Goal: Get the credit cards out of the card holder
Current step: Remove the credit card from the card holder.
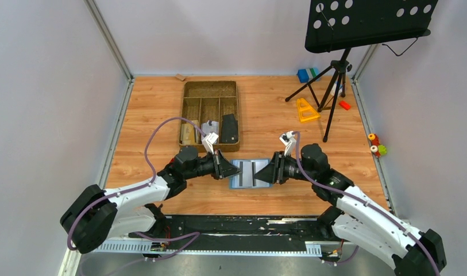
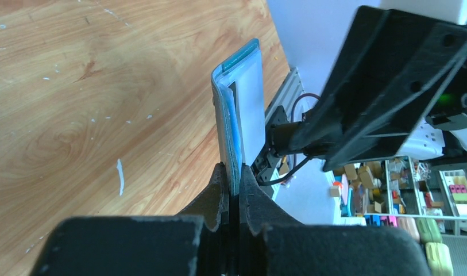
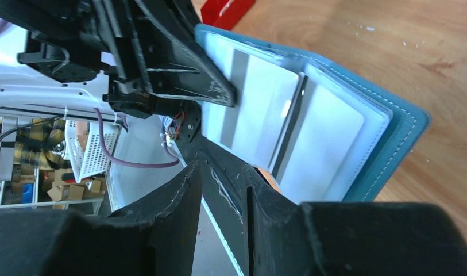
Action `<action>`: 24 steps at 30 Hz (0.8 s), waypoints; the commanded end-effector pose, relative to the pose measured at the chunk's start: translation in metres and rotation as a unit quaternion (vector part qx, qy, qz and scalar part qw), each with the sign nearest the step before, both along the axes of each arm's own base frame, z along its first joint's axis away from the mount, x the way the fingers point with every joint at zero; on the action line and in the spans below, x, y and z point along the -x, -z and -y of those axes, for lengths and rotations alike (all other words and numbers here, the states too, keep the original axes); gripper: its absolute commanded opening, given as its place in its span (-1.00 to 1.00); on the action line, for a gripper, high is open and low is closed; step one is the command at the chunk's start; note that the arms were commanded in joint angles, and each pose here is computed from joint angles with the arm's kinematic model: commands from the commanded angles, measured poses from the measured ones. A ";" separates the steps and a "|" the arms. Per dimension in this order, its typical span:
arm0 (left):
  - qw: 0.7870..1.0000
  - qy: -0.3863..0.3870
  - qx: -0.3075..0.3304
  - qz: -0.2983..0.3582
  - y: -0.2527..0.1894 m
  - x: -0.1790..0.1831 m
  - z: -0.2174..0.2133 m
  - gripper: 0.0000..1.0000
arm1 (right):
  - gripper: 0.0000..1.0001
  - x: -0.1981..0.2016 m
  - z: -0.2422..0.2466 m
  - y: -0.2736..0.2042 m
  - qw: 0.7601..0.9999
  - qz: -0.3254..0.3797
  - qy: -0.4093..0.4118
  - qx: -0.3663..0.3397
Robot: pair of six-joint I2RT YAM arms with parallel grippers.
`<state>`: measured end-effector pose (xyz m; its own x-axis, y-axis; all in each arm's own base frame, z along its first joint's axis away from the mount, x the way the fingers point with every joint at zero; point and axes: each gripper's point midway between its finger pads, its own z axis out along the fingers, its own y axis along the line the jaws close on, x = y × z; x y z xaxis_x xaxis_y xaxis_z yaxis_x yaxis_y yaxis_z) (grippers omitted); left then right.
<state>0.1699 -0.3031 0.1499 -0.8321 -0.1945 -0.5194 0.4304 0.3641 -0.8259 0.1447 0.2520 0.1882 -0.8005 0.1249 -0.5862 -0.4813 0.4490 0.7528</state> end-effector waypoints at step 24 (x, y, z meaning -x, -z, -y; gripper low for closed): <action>0.987 0.046 0.150 0.035 -0.074 0.015 0.005 -1.00 | -0.18 -0.007 -0.010 0.017 0.997 -0.063 0.014 -0.042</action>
